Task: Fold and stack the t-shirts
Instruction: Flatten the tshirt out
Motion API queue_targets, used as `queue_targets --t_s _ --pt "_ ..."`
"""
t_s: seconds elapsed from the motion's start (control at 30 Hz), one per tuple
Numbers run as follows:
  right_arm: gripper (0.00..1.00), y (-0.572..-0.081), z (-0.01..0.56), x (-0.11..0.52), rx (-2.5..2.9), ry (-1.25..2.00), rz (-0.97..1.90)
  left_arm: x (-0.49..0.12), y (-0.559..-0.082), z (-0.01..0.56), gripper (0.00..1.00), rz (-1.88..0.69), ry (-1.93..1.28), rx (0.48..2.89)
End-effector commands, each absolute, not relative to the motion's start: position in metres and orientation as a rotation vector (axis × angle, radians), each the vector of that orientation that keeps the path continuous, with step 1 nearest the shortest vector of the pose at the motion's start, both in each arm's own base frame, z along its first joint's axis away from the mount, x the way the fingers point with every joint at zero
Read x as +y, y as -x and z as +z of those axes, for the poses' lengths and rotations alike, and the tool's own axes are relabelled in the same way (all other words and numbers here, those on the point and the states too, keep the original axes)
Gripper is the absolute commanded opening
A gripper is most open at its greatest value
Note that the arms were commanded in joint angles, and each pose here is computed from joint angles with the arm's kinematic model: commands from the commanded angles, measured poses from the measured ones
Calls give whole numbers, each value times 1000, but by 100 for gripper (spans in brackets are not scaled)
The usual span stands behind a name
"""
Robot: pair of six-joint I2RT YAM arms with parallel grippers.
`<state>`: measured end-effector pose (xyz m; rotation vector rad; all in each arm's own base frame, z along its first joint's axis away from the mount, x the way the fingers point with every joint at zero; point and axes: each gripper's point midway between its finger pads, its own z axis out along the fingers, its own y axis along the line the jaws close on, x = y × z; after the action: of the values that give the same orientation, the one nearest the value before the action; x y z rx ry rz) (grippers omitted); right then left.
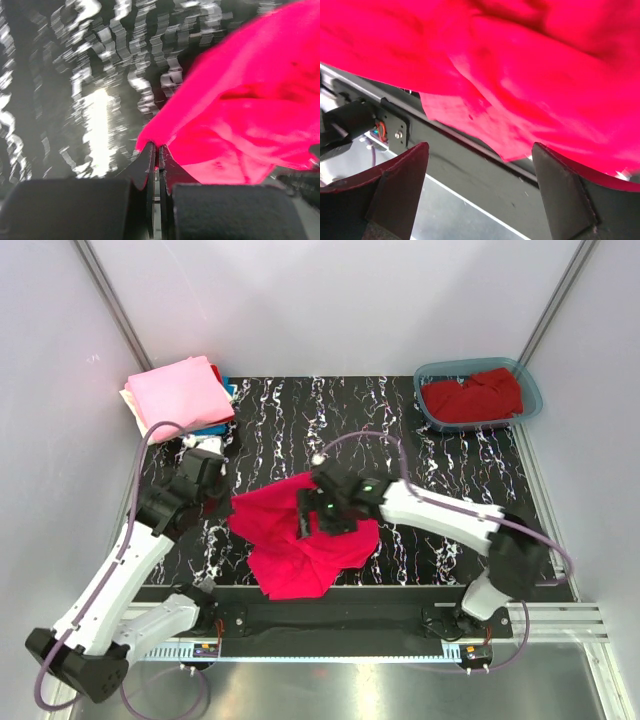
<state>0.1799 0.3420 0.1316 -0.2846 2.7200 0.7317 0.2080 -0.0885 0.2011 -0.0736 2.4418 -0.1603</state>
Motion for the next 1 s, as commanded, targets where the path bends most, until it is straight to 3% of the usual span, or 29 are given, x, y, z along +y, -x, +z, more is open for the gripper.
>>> queue_targets --t_s 0.0,0.4,0.53,0.8,0.97 --pt "89 -195 126 378 2679 352 656 -80 -207 188 0 -204 37 2443" --pt "82 -233 86 435 2691 555 486 -89 -217 185 0 -271 18 2426" --pt "71 -234 71 440 2716 571 462 -88 -218 186 0 -268 26 2413" --pt "60 -231 50 435 2756 571 417 -87 -219 187 0 -262 34 2404" --pt "41 -231 48 430 2757 567 390 -86 -222 182 0 -247 44 2413"
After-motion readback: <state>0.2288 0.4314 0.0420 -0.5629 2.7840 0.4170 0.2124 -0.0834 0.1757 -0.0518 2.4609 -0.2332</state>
